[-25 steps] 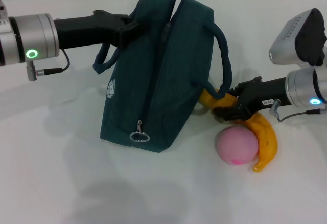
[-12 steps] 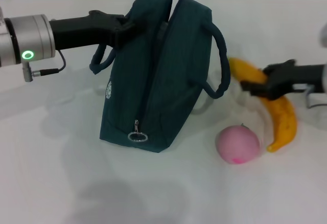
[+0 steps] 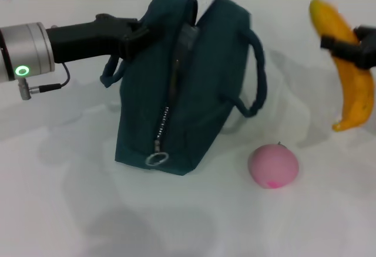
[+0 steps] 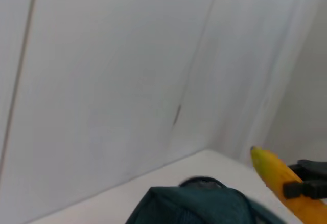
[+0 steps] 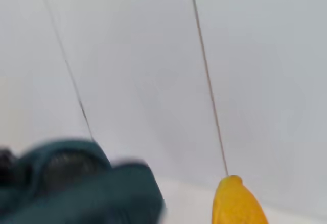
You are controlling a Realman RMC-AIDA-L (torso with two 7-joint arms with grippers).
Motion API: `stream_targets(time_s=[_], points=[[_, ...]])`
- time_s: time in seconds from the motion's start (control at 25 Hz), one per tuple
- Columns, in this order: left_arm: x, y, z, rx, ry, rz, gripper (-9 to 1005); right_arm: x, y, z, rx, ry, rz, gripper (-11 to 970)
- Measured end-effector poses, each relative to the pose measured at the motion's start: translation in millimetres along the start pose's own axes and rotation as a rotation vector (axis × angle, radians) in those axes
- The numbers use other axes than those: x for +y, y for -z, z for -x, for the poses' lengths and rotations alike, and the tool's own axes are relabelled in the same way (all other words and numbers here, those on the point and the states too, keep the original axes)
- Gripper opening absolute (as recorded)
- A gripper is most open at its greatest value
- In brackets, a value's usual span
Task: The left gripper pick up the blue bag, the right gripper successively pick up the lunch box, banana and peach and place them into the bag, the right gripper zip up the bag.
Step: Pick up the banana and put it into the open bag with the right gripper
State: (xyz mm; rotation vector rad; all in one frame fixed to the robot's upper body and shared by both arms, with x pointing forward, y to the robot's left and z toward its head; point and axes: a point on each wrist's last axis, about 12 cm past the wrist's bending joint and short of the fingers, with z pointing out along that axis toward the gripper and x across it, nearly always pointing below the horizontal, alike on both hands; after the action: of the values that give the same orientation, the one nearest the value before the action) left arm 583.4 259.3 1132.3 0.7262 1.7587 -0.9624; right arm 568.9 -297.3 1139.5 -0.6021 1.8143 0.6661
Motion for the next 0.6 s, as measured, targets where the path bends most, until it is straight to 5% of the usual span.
stream_targets(time_s=[0.32,0.6], points=[[-8.9,9,3,-0.051,-0.003,-0.065,39,11.1,14,15,-0.316,0.046,0.148,443],[-13.3,3,4,-0.051,-0.004,-0.095,39,33.9,-20,28,-0.497,0.077,0.363,447]])
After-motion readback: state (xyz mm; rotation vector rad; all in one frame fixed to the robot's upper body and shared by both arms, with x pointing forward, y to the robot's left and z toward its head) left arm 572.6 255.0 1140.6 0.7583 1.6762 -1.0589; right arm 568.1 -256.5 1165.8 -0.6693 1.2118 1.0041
